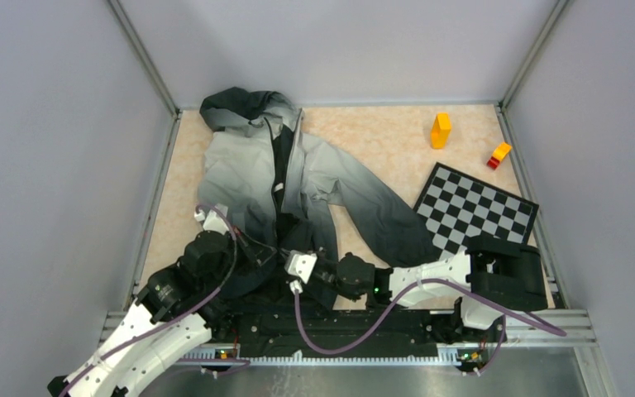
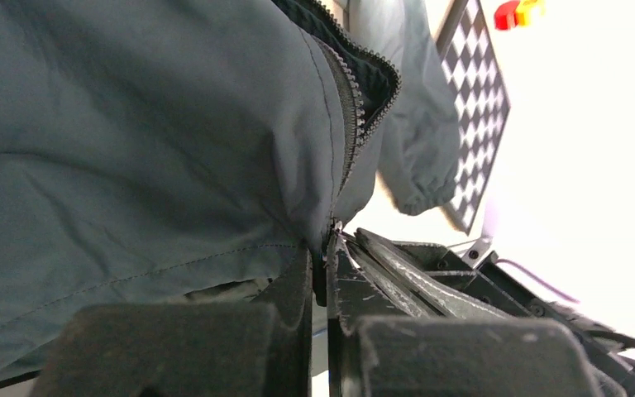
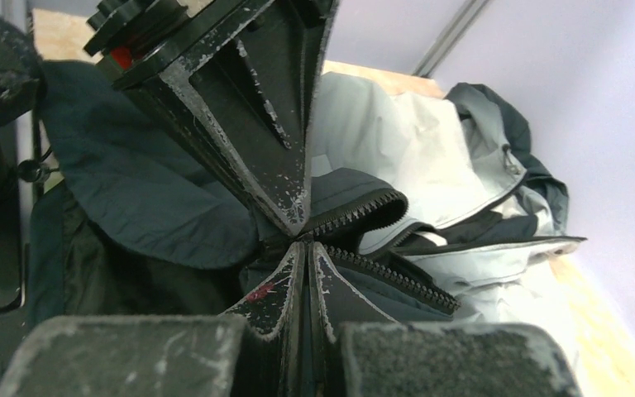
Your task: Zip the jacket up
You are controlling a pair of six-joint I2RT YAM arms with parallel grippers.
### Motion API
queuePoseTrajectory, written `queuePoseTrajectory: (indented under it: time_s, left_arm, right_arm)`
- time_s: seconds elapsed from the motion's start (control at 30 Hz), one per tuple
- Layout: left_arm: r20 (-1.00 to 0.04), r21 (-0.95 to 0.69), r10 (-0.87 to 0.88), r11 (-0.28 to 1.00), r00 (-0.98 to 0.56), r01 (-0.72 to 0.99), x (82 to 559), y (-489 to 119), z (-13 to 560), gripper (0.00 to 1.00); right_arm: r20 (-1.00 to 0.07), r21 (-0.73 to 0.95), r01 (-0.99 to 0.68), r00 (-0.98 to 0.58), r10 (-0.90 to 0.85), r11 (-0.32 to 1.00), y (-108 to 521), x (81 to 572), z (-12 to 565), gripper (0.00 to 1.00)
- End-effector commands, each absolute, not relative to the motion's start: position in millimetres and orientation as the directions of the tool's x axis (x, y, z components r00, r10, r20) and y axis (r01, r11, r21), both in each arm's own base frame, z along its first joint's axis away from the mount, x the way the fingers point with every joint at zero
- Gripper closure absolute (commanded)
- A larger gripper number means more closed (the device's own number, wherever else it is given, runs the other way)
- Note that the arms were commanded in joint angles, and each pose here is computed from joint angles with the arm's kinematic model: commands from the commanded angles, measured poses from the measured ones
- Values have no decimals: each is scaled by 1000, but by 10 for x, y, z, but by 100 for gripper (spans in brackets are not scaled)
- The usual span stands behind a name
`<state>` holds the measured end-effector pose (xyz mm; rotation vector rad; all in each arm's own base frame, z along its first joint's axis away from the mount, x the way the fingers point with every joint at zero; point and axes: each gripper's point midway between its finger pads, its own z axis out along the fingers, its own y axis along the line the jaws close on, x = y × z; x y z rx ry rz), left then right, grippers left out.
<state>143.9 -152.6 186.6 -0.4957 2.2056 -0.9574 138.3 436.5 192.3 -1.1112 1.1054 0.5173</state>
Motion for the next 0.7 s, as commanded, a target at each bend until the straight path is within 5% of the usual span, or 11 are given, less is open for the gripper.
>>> queuePoseTrajectory:
  time_s: [0.0, 0.27, 0.67]
  left_arm:
    - [-521, -678, -400, 731, -754, 81, 1329, -1574, 1891, 100]
    - [-504, -535, -116, 820, -856, 204, 1087, -1565, 1607, 100]
    - [-499, -422, -24, 880, -866, 219, 1061, -1396, 1522, 100]
  right_arm:
    - [-918, -397, -846, 363, -160, 356, 4491, 1291, 2101, 100]
    - [-939, -312, -887, 232, -255, 341, 4562, 1379, 1978, 100]
    - [-950, -251, -817, 105, -295, 519, 4383, 1722, 2166, 100]
